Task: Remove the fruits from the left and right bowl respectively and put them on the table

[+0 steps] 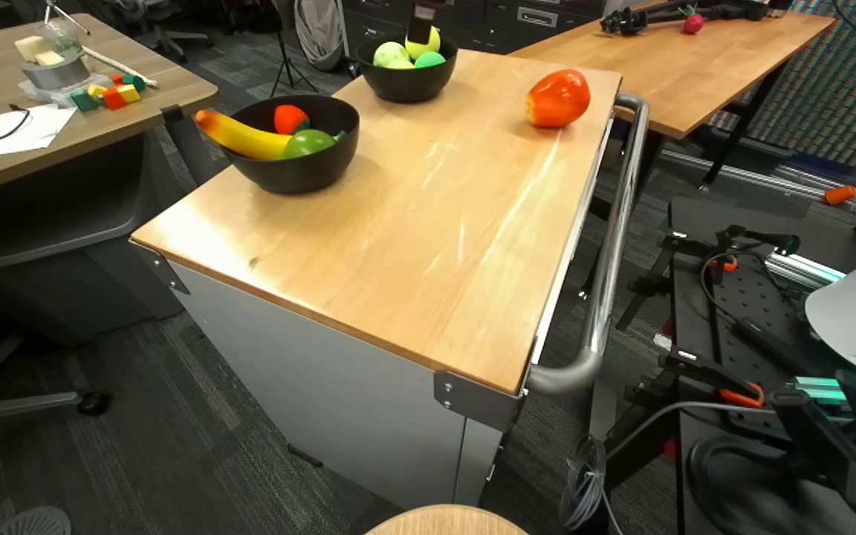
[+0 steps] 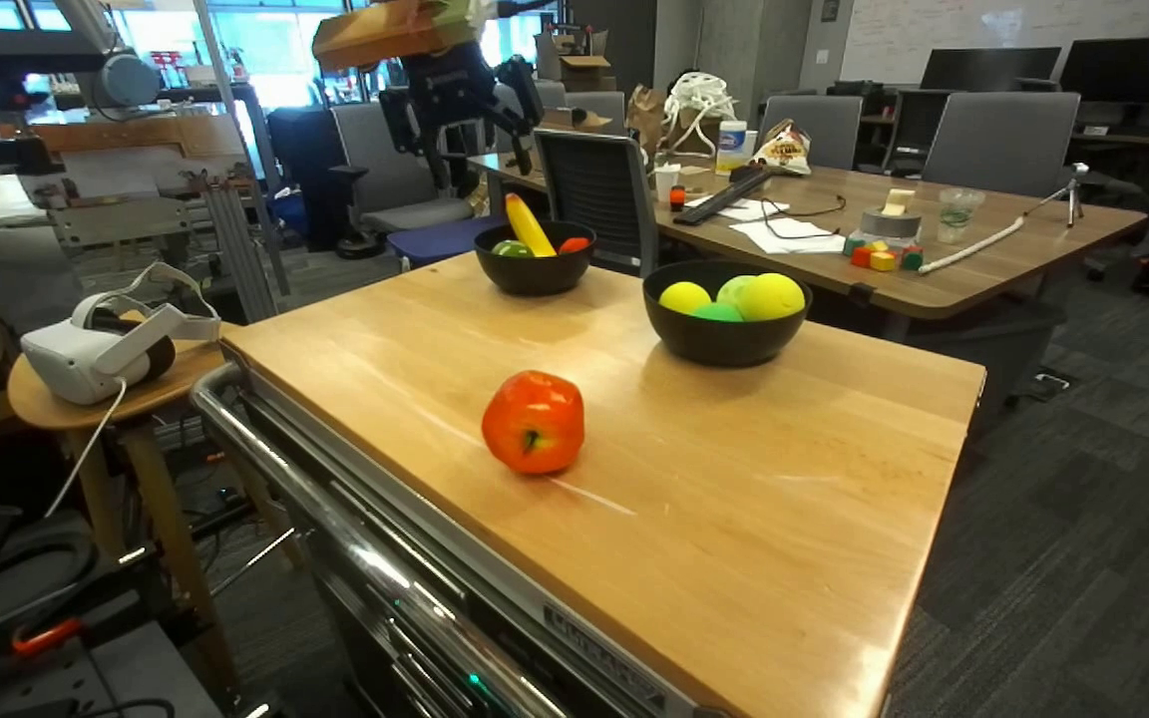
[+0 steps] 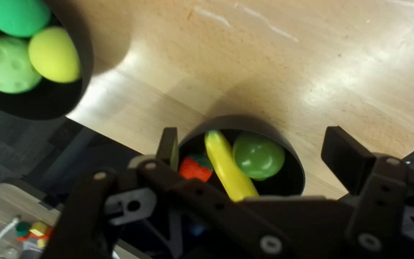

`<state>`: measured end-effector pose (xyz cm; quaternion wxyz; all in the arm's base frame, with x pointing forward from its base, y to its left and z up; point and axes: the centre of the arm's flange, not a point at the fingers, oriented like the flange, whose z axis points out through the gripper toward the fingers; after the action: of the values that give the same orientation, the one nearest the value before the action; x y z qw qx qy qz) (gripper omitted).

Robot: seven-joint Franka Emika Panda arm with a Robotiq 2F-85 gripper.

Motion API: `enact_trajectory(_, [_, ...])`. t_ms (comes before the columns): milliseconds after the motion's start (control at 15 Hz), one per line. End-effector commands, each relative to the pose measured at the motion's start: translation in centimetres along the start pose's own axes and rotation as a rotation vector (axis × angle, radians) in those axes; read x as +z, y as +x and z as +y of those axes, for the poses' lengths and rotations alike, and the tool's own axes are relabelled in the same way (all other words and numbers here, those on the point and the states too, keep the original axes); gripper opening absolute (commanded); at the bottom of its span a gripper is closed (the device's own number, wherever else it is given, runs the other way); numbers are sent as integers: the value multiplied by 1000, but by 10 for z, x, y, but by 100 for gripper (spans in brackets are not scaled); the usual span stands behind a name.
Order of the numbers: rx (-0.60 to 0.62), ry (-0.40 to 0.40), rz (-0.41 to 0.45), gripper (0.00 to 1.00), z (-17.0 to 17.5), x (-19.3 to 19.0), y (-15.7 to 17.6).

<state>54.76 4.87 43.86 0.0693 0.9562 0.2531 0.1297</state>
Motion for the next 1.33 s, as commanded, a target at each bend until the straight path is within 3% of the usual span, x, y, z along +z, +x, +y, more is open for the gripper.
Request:
enact_trajectory(0, [-165,72,50,100,17,38,84])
enact_trajectory(200, [-259,34,93,100,19,57,133])
enact_trajectory(267, [-199,53,53,100,0,54,82])
enact_trajectory(400, [-226,52,70,100,2,64,103])
enact_trajectory(600, [-222,29,80,100,2,64,104])
enact_trajectory(800, [-264,71,112,100,-6,68,121])
enact_trajectory(1267, [-322,86,163,100,-8,83,159])
